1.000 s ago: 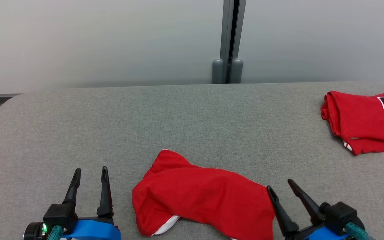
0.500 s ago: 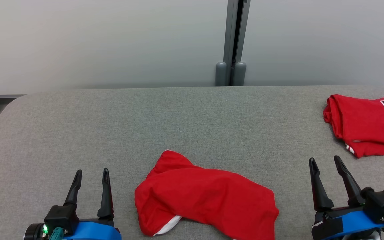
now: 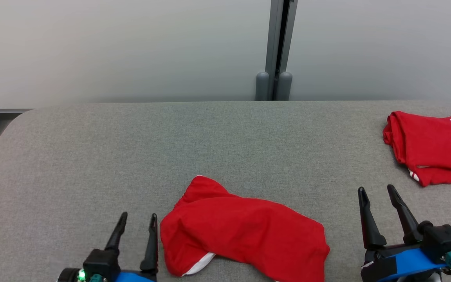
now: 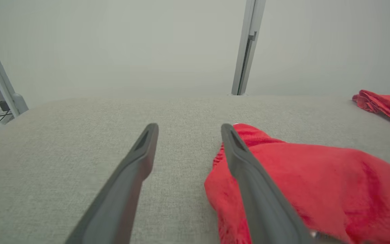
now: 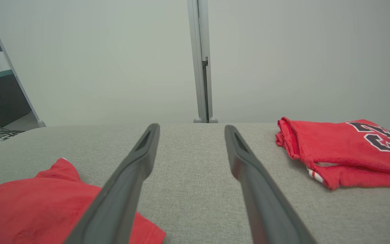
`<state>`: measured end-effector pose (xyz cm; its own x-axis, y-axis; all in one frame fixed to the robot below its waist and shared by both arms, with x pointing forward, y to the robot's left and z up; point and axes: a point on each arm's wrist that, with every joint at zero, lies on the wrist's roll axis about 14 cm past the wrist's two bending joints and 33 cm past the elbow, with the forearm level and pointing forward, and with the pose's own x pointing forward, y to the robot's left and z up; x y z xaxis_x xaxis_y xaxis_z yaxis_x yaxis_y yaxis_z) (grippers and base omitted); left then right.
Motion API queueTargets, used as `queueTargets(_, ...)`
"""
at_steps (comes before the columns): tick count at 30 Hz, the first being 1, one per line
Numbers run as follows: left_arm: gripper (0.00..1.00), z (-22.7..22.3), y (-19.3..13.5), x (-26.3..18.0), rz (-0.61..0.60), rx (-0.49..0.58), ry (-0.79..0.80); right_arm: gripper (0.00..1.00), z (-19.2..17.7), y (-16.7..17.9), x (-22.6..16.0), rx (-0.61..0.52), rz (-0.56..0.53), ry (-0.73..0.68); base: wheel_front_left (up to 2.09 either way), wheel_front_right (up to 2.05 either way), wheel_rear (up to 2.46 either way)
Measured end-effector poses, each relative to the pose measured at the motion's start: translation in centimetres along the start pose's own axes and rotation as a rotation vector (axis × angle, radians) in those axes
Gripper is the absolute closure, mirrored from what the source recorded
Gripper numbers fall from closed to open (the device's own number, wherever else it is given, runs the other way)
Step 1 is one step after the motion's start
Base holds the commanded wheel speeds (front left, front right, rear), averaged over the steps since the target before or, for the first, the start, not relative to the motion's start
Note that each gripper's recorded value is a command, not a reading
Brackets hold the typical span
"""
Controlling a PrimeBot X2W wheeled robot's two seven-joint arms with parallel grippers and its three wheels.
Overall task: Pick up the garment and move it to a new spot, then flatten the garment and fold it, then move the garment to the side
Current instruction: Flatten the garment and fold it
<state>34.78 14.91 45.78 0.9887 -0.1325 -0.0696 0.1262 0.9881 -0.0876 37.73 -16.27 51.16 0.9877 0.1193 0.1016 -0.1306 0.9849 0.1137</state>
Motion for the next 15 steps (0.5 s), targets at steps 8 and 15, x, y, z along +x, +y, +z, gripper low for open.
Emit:
queueTargets(8,0.00,-4.8,-3.5,-2.0,-0.109,-0.012,0.152,0.00,0.0,0.1,0.2,-0.001,0.004,0.001,0.00,0.00,0.00)
queueTargets(15,0.00,-8.6,-4.4,-3.6,-0.137,-0.038,0.286,0.00,-0.5,0.0,0.1,0.002,0.001,0.016,0.00,0.00,0.00)
